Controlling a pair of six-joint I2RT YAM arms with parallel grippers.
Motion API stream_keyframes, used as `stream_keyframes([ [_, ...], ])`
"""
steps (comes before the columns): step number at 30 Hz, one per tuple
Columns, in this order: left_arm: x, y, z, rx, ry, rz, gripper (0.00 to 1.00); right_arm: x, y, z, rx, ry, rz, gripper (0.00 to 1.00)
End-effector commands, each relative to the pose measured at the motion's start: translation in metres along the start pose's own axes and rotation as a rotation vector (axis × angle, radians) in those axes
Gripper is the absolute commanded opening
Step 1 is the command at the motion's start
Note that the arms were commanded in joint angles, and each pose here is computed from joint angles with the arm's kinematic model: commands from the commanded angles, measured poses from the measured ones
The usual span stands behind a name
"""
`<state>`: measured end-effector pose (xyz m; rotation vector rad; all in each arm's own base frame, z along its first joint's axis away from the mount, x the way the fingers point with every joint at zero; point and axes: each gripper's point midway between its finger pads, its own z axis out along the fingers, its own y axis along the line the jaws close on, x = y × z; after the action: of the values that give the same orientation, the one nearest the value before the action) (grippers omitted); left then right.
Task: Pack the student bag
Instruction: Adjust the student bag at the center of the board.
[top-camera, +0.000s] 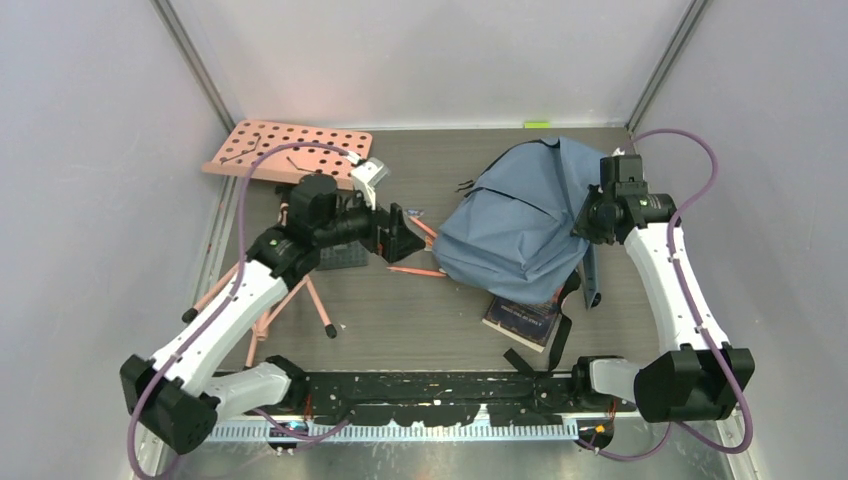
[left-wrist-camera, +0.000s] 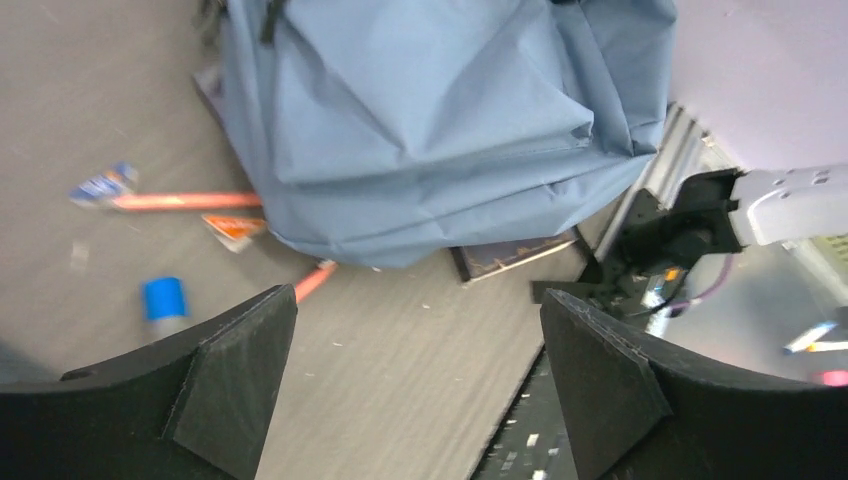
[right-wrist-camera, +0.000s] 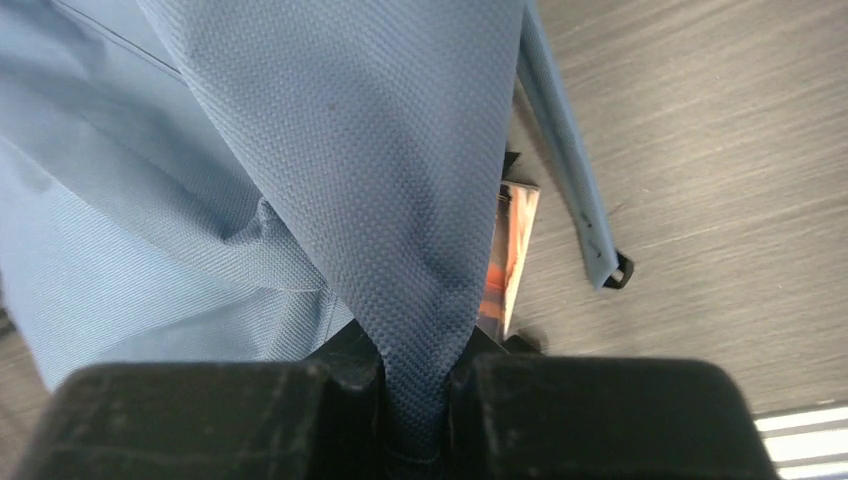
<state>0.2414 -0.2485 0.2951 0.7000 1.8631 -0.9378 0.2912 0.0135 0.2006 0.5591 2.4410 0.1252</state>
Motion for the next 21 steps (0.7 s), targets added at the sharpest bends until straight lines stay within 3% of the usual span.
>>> stream_keyframes([
  [1,0.012,-0.007,0.031,0.096,-0.023,-0.260,0.94,-0.012,-0.019,0.004,0.098,-0.083,-0.002,0.01],
  [7,0.014,0.018,0.063,0.048,-0.131,-0.370,0.93,0.002,-0.016,0.019,0.057,-0.050,-0.035,0.02],
  [10,0.023,0.033,0.083,0.022,-0.111,-0.394,0.92,0.007,-0.012,0.025,0.022,-0.045,-0.038,0.02],
  [16,0.036,0.056,0.117,-0.017,-0.047,-0.392,0.77,0.016,-0.012,0.029,0.002,-0.039,-0.036,0.02],
  [21,0.041,0.075,0.137,-0.065,-0.011,-0.369,0.73,0.021,-0.007,0.029,-0.033,-0.026,-0.047,0.02],
])
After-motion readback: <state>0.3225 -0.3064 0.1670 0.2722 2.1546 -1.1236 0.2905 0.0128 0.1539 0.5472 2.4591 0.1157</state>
